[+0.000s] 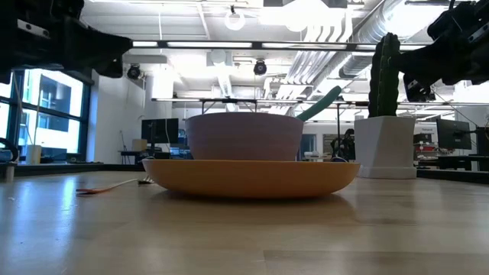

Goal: Set table place
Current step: Return to Home Position

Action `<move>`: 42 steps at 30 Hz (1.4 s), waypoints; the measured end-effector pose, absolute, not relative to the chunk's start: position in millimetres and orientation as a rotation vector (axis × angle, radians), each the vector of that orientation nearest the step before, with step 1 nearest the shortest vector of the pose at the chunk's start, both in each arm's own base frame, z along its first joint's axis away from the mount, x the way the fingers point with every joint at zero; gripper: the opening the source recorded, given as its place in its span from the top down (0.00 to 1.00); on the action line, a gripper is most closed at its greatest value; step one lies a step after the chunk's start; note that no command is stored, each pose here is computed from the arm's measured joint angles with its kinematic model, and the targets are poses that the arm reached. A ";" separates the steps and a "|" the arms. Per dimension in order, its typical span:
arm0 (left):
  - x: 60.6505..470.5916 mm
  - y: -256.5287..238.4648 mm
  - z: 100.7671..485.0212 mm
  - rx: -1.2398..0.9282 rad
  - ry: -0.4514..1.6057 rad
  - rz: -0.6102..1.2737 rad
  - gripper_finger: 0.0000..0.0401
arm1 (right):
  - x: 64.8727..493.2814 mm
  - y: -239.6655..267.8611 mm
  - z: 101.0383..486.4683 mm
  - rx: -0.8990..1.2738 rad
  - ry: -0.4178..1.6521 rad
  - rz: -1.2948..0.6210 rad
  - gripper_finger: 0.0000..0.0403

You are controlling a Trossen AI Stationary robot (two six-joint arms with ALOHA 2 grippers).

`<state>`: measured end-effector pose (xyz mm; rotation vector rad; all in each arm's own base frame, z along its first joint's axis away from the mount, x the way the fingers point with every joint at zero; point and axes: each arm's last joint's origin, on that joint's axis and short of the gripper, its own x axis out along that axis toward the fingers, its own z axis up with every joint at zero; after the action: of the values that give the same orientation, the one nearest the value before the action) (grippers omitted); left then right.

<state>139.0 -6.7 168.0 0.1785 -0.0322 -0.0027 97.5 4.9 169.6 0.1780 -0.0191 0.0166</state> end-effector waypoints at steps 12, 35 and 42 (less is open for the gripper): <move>139.0 -6.5 167.9 0.087 -0.031 0.003 1.00 | 97.5 4.9 168.5 0.256 -0.006 0.018 1.00; 138.5 -6.5 154.6 0.104 0.106 -0.004 1.00 | 97.5 4.9 168.3 0.446 -0.002 0.017 1.00; 127.1 -5.7 161.3 0.103 0.070 -0.002 1.00 | 97.5 4.9 168.3 0.446 -0.002 0.017 1.00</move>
<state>127.1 -5.7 161.3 0.1028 0.0702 -0.0019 97.5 4.9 168.3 0.4460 -0.0020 0.0166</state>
